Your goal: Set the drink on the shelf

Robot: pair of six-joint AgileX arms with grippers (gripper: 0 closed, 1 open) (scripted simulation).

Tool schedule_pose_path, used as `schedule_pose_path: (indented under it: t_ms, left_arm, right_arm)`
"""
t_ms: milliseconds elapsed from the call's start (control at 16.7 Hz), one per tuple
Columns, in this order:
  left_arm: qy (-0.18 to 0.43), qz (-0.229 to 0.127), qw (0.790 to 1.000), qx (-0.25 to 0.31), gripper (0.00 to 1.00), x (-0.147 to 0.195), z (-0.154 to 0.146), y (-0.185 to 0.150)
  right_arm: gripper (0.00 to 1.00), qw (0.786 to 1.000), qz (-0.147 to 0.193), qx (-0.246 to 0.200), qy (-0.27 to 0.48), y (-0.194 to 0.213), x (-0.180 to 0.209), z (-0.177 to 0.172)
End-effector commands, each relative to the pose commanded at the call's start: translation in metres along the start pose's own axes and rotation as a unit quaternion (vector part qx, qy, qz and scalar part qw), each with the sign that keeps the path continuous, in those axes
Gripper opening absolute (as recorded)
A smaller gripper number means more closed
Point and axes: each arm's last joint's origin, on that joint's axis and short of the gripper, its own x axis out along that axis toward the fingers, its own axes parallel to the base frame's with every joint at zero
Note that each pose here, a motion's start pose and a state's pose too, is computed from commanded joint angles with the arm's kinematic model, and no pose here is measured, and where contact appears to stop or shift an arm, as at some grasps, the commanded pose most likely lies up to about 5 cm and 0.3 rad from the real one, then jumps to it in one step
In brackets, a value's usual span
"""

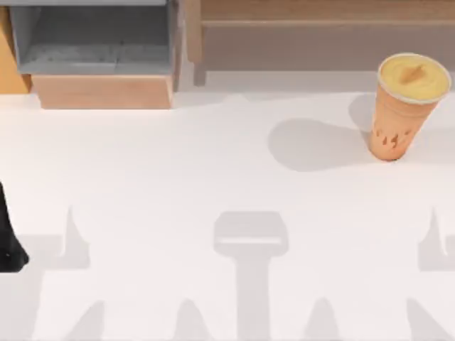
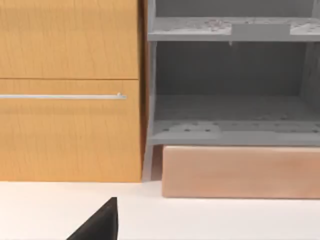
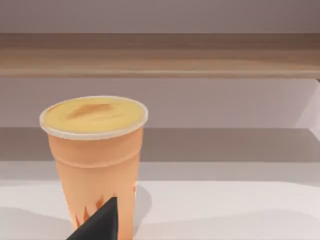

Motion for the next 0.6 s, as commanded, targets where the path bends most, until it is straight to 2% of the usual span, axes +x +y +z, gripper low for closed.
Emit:
schedule_pose_path:
  t_ms: [360,600]
  left_arm:
    - [0.000,0.000,1.000,0.000,1.00,0.000,0.000,0.000]
    - [0.000,0.000,1.000,0.000,1.00,0.000,0.000,0.000]
  right_arm:
    - [1.00,1.000,0.004,0.003,-0.008,0.003,0.006,0.009]
    - [1.00,1.000,0.003,0.006,-0.007,0.009,0.025,0.021]
